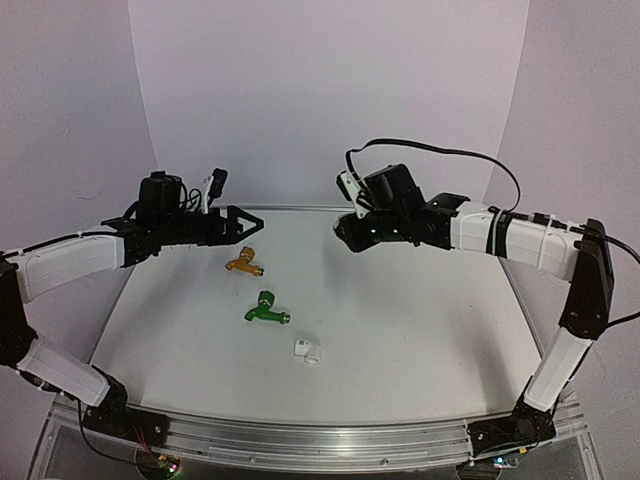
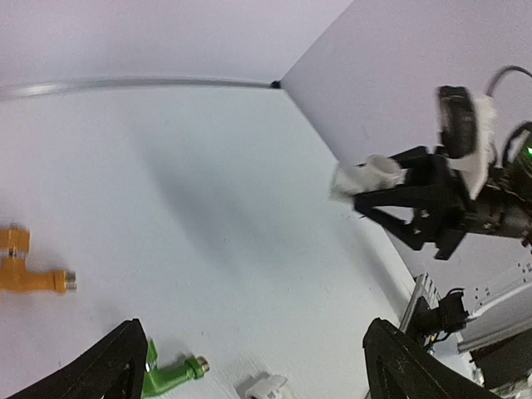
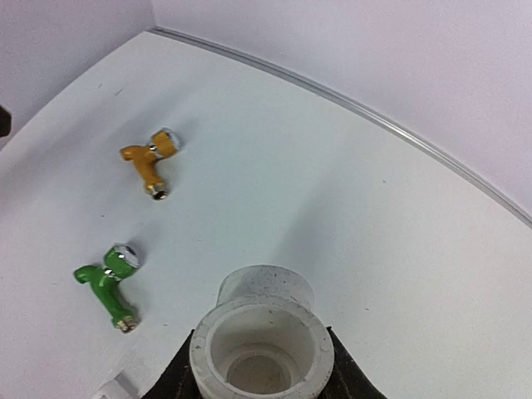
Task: Install the water faucets
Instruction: Pass from the left arm to the right, then pick up the water faucet from the center of the board.
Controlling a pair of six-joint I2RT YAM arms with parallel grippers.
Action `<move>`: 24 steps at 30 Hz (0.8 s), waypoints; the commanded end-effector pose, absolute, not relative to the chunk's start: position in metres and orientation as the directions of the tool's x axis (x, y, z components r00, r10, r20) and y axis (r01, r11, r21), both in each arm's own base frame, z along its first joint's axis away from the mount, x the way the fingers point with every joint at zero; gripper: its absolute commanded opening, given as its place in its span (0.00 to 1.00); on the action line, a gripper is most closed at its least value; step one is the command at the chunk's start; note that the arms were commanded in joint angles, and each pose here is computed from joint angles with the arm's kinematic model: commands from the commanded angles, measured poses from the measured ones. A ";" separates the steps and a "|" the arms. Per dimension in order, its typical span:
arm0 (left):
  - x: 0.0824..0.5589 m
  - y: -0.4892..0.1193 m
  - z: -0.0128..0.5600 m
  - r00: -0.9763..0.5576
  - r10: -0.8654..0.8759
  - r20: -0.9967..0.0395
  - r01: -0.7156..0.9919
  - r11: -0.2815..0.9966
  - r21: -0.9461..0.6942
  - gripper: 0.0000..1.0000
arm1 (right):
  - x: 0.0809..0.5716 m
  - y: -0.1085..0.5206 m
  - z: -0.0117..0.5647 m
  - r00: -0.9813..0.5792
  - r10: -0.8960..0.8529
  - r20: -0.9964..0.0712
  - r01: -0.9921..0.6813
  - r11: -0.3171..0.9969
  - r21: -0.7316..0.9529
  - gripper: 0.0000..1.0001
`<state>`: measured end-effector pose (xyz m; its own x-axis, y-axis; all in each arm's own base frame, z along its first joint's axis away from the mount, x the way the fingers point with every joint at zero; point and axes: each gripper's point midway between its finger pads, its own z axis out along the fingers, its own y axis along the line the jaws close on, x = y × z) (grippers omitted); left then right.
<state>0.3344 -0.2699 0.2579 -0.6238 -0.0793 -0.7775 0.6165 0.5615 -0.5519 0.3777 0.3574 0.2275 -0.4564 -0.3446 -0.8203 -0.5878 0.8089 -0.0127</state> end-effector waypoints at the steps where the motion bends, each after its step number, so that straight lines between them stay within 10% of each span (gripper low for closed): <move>1: 0.337 -0.254 0.191 -0.841 -0.108 -0.530 0.309 0.708 -0.635 0.93 | 0.377 0.322 0.269 -0.376 -0.307 -0.874 -0.482 0.871 -0.099 0.00; 24: 0.322 -0.293 0.059 -0.970 0.097 -0.224 0.157 0.950 -0.270 0.75 | 0.337 0.323 0.255 -0.342 -0.395 -0.853 -0.648 0.756 -0.090 0.00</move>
